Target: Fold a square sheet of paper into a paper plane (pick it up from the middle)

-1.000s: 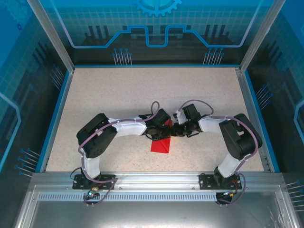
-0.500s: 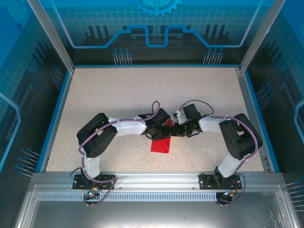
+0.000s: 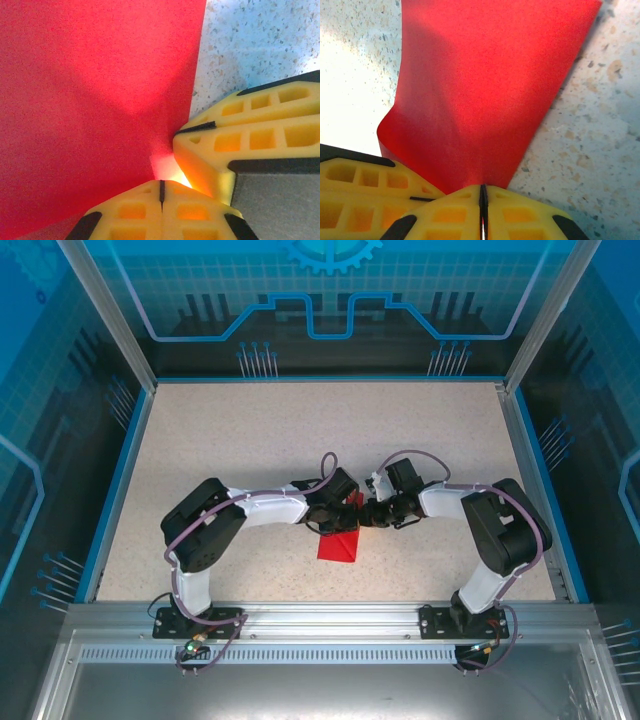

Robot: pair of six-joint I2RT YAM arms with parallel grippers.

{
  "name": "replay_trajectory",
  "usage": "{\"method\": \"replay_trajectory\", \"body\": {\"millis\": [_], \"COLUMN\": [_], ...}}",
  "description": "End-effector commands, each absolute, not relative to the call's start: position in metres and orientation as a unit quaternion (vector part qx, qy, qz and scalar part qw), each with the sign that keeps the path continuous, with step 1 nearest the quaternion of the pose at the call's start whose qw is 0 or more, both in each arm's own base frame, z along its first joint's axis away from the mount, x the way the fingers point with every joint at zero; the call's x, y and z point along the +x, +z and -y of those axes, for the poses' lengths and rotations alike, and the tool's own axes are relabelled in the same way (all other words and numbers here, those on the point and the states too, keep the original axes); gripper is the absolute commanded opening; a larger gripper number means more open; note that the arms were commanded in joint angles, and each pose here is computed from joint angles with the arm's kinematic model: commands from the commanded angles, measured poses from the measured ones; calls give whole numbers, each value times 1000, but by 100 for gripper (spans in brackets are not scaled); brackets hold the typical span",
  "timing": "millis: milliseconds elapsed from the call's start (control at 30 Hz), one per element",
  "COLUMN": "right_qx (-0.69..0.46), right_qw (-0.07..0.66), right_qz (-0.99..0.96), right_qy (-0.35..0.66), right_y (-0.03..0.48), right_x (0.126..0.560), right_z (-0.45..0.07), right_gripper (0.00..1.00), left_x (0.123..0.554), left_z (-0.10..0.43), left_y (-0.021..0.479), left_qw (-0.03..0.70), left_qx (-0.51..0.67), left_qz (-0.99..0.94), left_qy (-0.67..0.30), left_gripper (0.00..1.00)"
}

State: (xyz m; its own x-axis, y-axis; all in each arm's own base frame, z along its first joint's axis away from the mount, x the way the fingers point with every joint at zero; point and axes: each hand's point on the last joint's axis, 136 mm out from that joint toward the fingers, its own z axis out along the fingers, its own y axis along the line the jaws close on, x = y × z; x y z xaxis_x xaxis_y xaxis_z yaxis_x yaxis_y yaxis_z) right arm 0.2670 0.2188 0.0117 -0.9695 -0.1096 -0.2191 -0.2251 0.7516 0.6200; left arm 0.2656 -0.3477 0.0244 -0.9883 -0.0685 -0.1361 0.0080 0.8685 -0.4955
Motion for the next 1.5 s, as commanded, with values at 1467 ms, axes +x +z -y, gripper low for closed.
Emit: {"method": "replay_trajectory", "body": {"millis": [1467], "right_qx": [-20], "right_qw": [75], "right_qz": [-911], "right_qy": [406], "right_y": [29], "right_x": [276], "right_z": [-212], "right_gripper": [10], "left_x": [267], "left_z": [328], "left_y": [-7], "left_qw": [74], "left_qx": [-38], "left_qz": [-971], "left_qy": [-224], "left_gripper": [2]}}
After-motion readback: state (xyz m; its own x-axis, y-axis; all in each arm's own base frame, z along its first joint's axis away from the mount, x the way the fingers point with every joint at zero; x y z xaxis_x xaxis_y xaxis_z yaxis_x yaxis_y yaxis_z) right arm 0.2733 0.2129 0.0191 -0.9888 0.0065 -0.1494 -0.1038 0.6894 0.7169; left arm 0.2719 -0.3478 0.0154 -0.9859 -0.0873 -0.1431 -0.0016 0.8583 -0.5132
